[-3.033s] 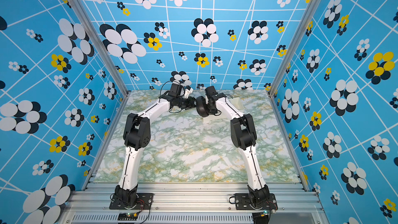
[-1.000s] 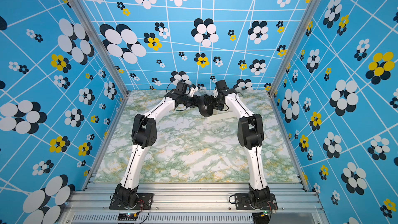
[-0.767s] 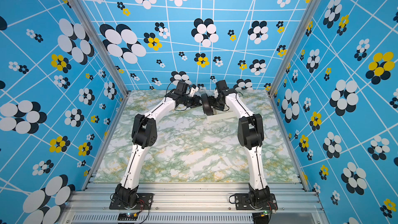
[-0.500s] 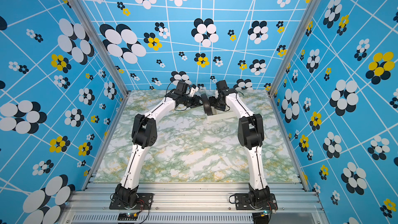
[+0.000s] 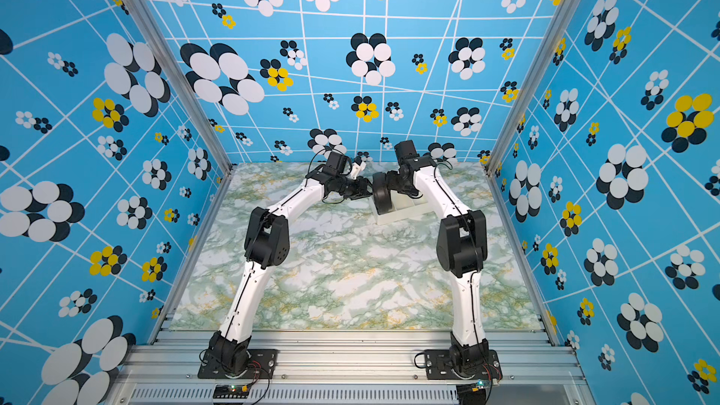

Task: Place the belts into the storage roll
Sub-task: Place the belt in the container.

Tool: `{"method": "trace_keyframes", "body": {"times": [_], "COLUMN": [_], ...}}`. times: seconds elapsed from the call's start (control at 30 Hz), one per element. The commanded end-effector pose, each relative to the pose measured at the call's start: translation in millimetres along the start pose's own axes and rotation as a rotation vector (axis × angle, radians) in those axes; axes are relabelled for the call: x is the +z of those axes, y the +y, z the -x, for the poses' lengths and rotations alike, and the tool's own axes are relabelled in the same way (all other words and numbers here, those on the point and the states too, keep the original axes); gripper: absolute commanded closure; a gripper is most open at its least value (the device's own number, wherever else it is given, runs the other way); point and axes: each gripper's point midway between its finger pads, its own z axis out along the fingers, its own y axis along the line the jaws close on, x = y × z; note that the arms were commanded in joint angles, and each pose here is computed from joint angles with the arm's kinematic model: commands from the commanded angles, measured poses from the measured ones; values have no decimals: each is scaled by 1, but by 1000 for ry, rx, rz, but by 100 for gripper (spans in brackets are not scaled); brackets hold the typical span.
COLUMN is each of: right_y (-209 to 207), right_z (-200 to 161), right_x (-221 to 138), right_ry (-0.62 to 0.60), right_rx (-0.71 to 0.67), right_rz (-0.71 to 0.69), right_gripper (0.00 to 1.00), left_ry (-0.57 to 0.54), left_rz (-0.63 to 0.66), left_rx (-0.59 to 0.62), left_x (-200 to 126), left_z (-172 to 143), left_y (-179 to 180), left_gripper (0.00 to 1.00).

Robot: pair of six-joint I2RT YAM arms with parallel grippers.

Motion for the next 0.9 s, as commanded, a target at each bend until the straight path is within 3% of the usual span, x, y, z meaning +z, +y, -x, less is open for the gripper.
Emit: {"method": "trace_keyframes", "body": {"times": [0.0,0.27,0.87], "right_y": [-8,4,-21], "right_z": [-6,-25,-28], "right_x": [-6,16,11], "right_ry": [24,113,90], "right_rx": [-12,-9,-15], "right_rz": [-24,51,-83], "right_gripper": [27,28,29], "left_ry": [15,-7,-33], "left_rz": [8,50,101], "left_rx": [14,49,111], "left_x": [1,-11,-44], "left_z": [-2,1,-1], "left_y": [1,-1,-8], "left_gripper": [51,52,52]}}
